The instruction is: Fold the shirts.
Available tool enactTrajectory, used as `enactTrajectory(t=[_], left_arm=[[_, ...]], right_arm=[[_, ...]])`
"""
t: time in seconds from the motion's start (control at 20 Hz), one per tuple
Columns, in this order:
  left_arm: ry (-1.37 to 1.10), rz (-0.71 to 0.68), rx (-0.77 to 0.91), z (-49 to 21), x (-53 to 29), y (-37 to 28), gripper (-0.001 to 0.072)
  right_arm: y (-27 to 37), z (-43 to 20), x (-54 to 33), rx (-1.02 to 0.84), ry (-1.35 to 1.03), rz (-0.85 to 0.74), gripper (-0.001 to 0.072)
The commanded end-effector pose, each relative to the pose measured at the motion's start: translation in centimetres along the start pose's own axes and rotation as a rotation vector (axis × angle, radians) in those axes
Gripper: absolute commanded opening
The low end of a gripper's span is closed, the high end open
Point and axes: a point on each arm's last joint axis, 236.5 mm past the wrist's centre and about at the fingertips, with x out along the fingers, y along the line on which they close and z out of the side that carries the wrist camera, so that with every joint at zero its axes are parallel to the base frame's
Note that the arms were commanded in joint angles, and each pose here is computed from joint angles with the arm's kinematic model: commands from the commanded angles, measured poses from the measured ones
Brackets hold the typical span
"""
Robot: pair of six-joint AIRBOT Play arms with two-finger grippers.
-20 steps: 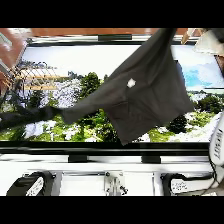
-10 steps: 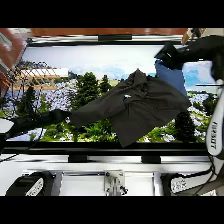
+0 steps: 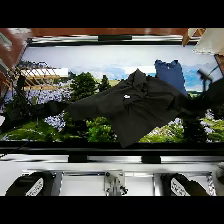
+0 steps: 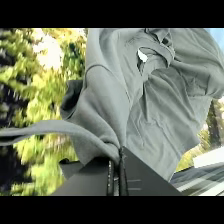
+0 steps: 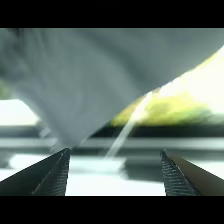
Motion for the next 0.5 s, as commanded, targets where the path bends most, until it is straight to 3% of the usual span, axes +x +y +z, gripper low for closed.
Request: enactTrajectory(t=[0.0, 0.2, 0.45], left_arm=[[-0.005, -0.001, 0.030, 0.2, 0.0, -0.1, 0.0042], [-0.005, -0.001, 0.030, 0.2, 0.0, -0.1, 0.0042], [-0.005, -0.001, 0.029, 0.2, 0.0, -0.1, 0.0042]], right_arm=[[2.7, -8.0, 7.5, 0.228, 0.119, 0.271, 0.0671], [3.5, -13.7, 13.4, 0.258, 0.228, 0.219, 0.0671], [6.8, -14.1, 16.7, 0.275, 0.145, 0.200, 0.0671]])
